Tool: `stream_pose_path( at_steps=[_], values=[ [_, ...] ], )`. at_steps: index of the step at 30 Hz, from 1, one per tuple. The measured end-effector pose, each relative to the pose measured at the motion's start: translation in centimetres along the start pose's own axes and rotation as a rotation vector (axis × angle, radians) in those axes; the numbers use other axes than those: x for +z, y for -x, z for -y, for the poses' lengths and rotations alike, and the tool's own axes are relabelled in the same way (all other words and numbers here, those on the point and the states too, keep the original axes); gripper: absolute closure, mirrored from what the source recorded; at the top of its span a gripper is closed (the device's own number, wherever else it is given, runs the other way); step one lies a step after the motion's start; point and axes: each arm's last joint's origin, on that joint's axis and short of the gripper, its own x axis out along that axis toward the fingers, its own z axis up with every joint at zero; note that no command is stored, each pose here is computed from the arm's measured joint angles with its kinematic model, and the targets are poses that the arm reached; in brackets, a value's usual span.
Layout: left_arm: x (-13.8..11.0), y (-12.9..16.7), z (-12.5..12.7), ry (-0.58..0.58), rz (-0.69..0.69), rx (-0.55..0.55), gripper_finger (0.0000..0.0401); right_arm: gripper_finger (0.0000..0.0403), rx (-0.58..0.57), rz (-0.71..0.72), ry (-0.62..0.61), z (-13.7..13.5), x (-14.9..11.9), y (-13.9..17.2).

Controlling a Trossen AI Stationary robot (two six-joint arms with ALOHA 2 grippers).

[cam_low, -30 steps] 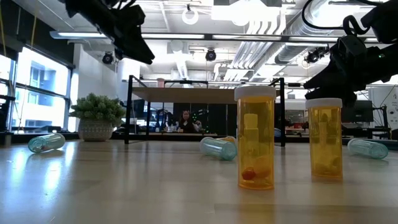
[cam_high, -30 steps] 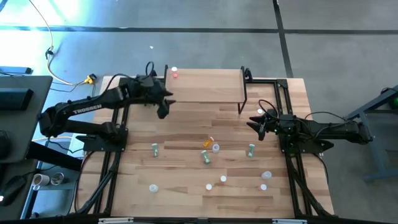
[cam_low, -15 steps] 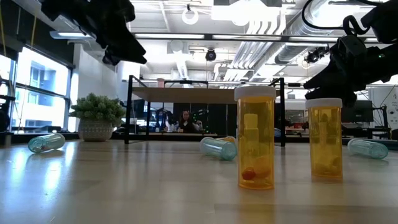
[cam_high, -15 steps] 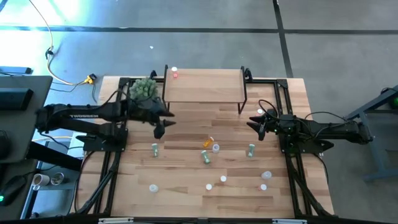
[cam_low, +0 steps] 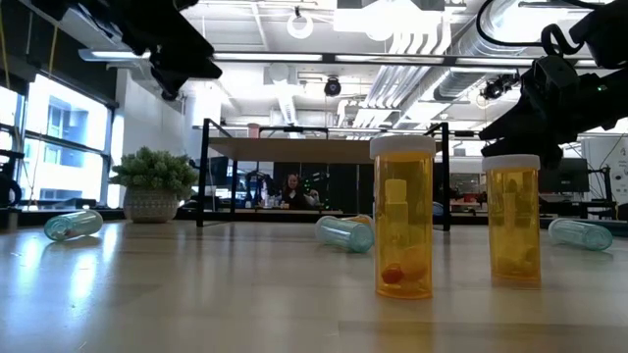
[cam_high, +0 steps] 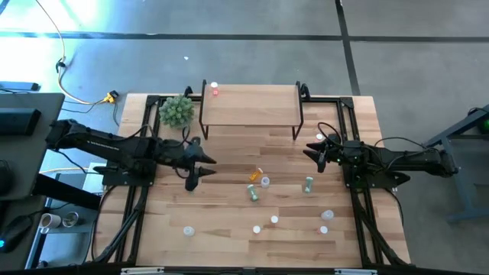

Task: Pick and place medicine bottles onto shelf by color
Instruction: Put the top white pill bottle on the shelf

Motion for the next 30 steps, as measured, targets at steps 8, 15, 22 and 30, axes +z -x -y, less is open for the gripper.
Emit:
stream_pose_path(
  at_steps=[8, 15, 22, 30],
  values=[
    [-0.6, 0.3, 1.8, 0.048, 0.013, 0.028, 0.0229, 0.0215, -0.018, 0.064, -0.014, -0.1, 0.5, 0.0],
    [-0.8, 0.4, 2.3, 0.071, 0.034, 0.066, 0.0229, 0.0215, 0.070, 0.164, -0.044, -0.8, 1.6, 0.2],
    [-0.8, 0.4, 2.3, 0.103, 0.039, 0.073, 0.0229, 0.0215, 0.203, 0.334, 0.033, -1.8, 3.3, 0.7],
    [-0.8, 0.4, 2.3, 0.105, 0.038, 0.074, 0.0229, 0.0215, 0.307, 0.351, 0.071, -2.2, 3.8, 1.0]
  ],
)
